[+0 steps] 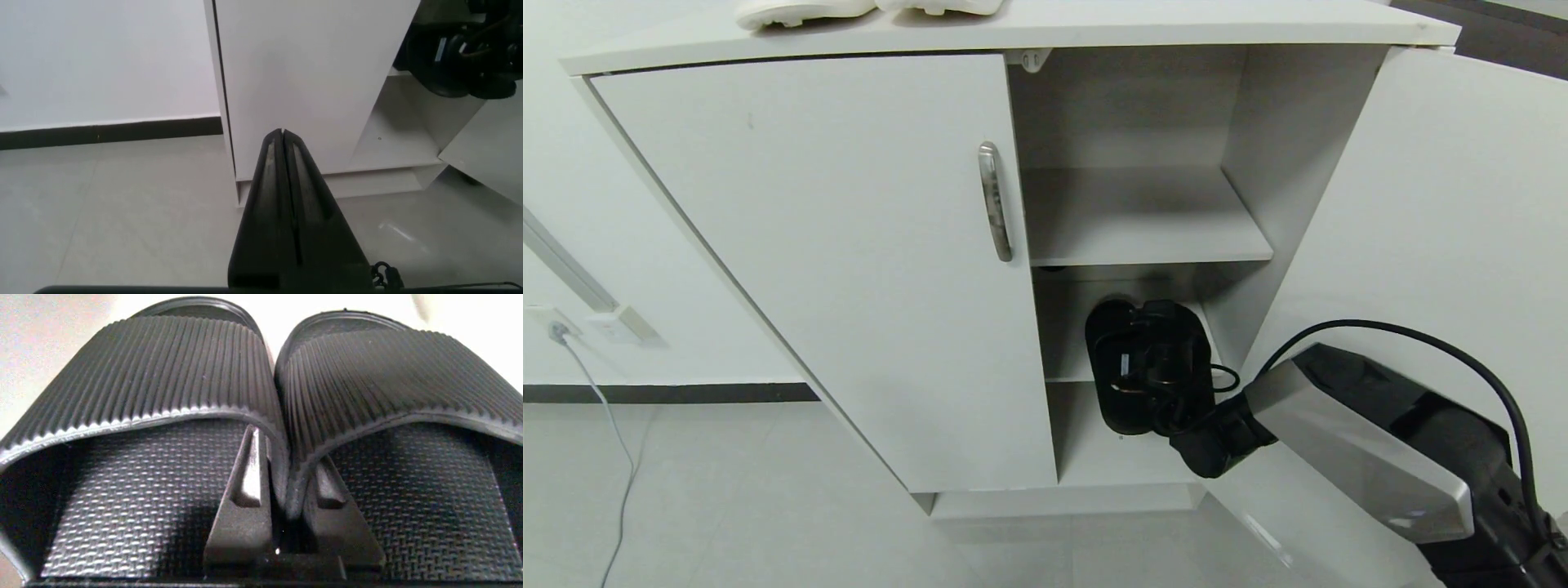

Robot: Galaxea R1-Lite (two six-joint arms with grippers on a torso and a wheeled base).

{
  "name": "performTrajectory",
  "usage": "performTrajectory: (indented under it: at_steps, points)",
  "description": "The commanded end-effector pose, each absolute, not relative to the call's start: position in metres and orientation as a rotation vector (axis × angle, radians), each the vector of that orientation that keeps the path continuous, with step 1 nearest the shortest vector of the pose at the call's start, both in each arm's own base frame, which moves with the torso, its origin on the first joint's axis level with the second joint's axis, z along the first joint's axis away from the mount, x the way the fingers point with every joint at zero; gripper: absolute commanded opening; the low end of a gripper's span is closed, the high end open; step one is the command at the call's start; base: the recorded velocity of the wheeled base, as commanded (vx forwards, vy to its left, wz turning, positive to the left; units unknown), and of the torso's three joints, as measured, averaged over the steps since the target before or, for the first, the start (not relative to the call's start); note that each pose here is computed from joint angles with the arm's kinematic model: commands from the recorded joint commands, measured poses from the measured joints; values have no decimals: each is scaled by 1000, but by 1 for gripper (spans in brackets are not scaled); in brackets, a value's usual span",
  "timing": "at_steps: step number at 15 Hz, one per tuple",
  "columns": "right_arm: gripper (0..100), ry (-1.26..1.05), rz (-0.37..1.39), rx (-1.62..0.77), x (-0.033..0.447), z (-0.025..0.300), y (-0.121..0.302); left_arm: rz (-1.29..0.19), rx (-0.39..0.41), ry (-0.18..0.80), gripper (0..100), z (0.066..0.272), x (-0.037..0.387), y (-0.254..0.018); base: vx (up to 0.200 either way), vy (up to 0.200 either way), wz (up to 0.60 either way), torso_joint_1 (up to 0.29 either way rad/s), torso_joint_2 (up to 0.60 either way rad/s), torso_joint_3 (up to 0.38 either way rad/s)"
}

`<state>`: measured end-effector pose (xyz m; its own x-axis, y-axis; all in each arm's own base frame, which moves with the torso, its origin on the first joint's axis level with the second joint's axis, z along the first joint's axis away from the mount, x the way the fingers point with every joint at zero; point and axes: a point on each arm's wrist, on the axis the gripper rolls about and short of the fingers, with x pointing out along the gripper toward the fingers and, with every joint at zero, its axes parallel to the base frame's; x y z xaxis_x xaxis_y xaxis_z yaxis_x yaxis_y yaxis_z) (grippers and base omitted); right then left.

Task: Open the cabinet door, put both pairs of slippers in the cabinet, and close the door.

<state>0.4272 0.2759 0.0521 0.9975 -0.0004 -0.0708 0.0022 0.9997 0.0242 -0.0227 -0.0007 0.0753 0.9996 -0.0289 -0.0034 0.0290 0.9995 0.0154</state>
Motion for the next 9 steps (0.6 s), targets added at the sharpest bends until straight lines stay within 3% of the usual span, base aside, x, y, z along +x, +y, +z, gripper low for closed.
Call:
performTrajectory:
  at_steps: [1,9]
  points:
    - [0,67,-18,28,440,50,274,-29,17,3,0,75,-23,-1,0,0,0,0,0,0]
    - [0,26,-38,56,472,66,283,-29,17,3,0,75,-23,-1,0,0,0,0,0,0]
